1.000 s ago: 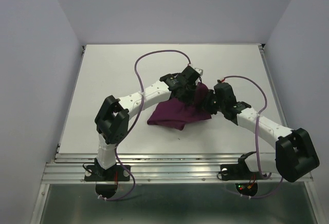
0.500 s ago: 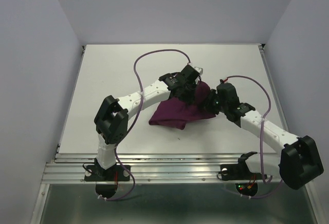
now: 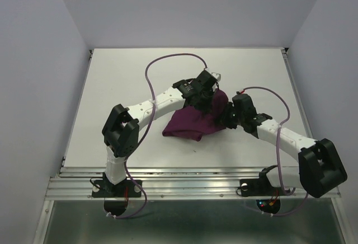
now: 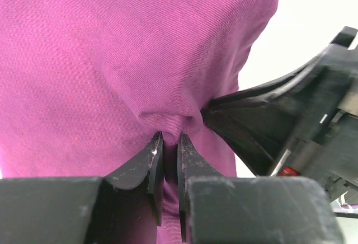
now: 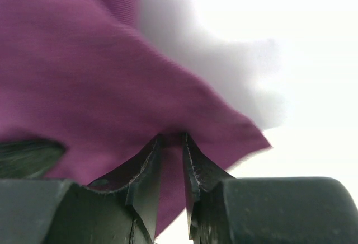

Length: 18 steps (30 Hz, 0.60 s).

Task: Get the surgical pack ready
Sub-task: Pack the surgical kit at the center of the board.

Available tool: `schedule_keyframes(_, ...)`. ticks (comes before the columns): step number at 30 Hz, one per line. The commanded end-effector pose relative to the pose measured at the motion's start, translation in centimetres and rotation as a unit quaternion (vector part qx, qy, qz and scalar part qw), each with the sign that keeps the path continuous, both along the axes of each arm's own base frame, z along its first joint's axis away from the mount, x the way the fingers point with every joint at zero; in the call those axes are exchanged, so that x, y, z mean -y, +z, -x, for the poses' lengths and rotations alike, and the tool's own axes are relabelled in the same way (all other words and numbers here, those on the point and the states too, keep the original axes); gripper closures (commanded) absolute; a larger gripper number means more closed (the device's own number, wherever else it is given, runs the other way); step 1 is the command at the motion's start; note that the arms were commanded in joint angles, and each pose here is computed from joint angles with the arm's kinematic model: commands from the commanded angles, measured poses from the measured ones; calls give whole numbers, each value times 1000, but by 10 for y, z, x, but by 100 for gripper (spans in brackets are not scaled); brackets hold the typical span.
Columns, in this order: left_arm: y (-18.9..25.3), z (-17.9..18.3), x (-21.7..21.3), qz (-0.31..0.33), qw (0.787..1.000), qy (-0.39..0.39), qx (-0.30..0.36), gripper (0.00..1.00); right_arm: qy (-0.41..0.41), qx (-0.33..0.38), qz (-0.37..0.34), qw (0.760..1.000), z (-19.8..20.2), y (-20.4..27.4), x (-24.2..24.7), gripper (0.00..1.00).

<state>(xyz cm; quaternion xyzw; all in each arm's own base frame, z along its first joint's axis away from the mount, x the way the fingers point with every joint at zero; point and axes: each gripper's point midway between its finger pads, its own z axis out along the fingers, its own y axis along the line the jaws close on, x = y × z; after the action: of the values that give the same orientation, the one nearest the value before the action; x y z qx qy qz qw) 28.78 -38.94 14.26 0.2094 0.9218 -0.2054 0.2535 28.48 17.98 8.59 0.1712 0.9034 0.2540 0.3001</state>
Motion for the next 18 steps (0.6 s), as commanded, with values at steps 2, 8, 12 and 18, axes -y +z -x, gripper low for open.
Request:
schedule_keyframes(2,96,-10,13,112,990,2,79,100,2,-4,-9,1000,-5,-10,-4,74)
schedule_keyframes(8,100,-9,14,119,990,-1,79,100,13,4,-30,999,-17,-9,-17,74)
schedule_keyframes(12,100,-8,14,121,990,-2,77,100,16,4,-37,999,-27,-8,-24,74)
schedule_keyframes(18,102,-7,14,123,989,-1,78,100,20,15,-59,998,-43,-8,-37,74)
